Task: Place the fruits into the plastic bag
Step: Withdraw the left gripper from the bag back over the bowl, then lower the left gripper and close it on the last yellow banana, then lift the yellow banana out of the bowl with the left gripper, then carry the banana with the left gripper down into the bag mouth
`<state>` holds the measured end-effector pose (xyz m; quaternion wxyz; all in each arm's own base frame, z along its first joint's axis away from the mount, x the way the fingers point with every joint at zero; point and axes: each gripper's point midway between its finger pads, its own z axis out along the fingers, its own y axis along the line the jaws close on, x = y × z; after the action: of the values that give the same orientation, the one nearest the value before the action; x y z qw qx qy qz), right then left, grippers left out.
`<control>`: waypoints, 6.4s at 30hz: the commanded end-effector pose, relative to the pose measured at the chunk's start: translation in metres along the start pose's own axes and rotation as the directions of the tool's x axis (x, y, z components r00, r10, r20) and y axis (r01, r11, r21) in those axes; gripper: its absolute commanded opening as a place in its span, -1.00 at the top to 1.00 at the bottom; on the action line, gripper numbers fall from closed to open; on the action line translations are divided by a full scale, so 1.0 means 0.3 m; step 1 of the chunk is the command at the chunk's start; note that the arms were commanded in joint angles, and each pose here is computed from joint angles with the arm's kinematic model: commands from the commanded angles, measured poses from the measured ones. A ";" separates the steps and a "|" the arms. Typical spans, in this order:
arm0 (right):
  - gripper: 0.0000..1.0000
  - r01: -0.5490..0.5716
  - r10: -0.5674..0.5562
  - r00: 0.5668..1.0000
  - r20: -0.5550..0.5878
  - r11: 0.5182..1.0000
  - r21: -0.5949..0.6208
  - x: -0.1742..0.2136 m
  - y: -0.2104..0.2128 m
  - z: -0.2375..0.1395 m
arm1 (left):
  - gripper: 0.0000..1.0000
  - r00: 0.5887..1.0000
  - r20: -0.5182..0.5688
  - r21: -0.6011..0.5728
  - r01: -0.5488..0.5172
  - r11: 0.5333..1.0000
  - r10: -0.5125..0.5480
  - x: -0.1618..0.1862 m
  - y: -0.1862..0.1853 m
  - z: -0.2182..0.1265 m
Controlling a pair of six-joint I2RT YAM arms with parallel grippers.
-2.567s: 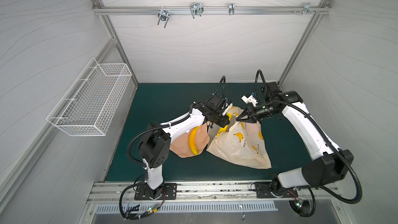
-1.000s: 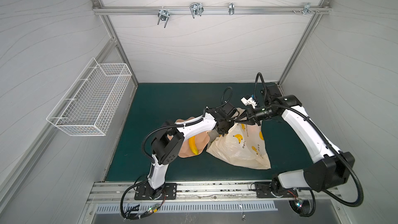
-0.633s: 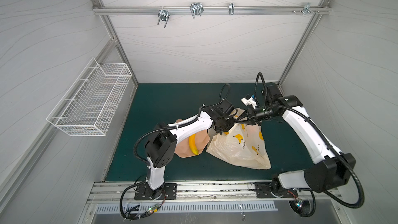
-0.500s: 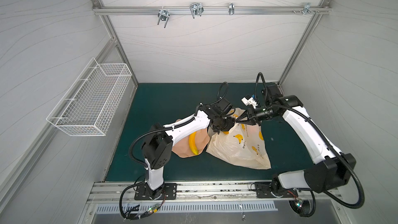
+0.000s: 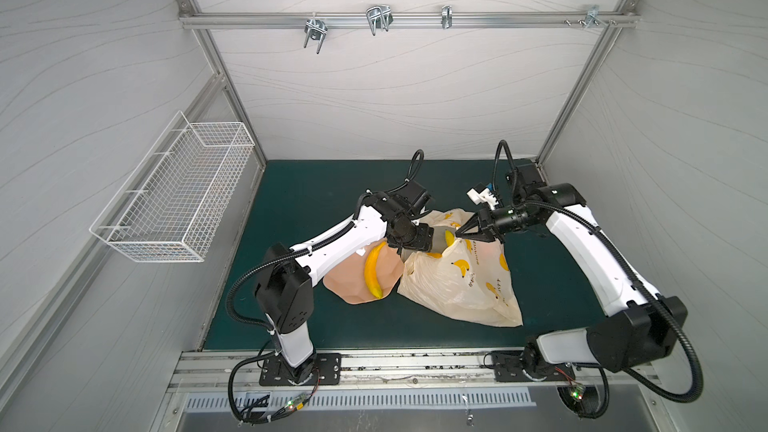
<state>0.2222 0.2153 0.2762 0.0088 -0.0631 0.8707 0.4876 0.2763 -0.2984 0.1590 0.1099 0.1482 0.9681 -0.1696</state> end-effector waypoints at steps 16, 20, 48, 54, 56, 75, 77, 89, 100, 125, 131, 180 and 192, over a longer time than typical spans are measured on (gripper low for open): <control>1.00 0.035 -0.035 0.999 0.019 0.999 0.010 0.001 0.029 -0.035 | -0.49 0.996 0.005 -0.217 -0.087 0.972 0.090 0.091 0.304 -0.143; 1.00 0.032 -0.032 0.999 0.015 0.999 0.009 -0.001 0.027 -0.033 | -0.49 0.999 0.025 -0.230 -0.030 0.973 0.036 0.099 0.352 -0.158; 1.00 0.039 -0.039 0.999 0.023 0.999 0.015 -0.001 0.033 -0.041 | -0.27 0.956 -0.185 -0.223 0.184 0.957 -0.227 0.260 0.468 0.110; 1.00 0.039 -0.040 0.999 0.023 0.999 0.012 -0.006 0.036 -0.041 | -0.26 0.944 -0.215 -0.215 0.206 0.955 -0.252 0.285 0.474 0.173; 1.00 0.041 -0.041 0.999 0.024 0.999 0.012 -0.006 0.037 -0.042 | -0.26 0.943 -0.215 -0.218 0.209 0.953 -0.255 0.286 0.478 0.185; 1.00 0.046 -0.046 0.999 0.024 0.999 0.009 -0.013 0.045 -0.045 | 0.29 0.943 -0.230 -0.213 0.193 0.958 -0.241 0.307 0.494 0.228; 1.00 0.045 -0.045 0.999 0.023 0.999 0.007 -0.013 0.046 -0.044 | 0.32 0.949 -0.212 -0.204 0.189 0.960 -0.232 0.293 0.491 0.211; 1.00 0.047 -0.047 0.999 0.020 0.999 0.011 -0.013 0.041 -0.044 | 0.37 0.992 0.112 -0.115 0.071 0.991 -0.058 0.087 0.431 -0.107; 1.00 0.045 -0.045 0.999 0.015 0.999 0.006 -0.015 0.042 -0.042 | 0.50 0.911 0.323 -0.060 -0.252 0.966 0.257 0.039 0.329 -0.257; 1.00 0.039 -0.039 0.999 0.001 0.999 0.000 -0.017 0.035 -0.034 | 0.54 0.756 0.378 0.096 -0.607 0.789 0.535 0.040 0.171 -0.213; 1.00 0.037 -0.037 0.999 -0.002 0.999 0.000 -0.024 0.034 -0.032 | 0.55 0.729 0.340 0.099 -0.655 0.749 0.594 0.040 0.125 -0.156; 1.00 0.037 -0.038 0.999 -0.033 0.999 -0.025 -0.024 0.046 0.014 | 0.67 0.989 -0.033 0.314 -0.126 0.941 0.143 -0.151 -0.211 0.294; 1.00 0.046 -0.047 0.999 -0.019 0.999 -0.028 -0.034 0.045 0.010 | 0.44 0.983 -0.180 0.445 0.067 0.893 0.016 -0.041 -0.276 0.276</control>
<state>0.2353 0.2234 0.2826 0.0157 -0.0823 0.8706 0.4848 0.2840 -0.3987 0.0971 0.0012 0.1885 0.9199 -0.3438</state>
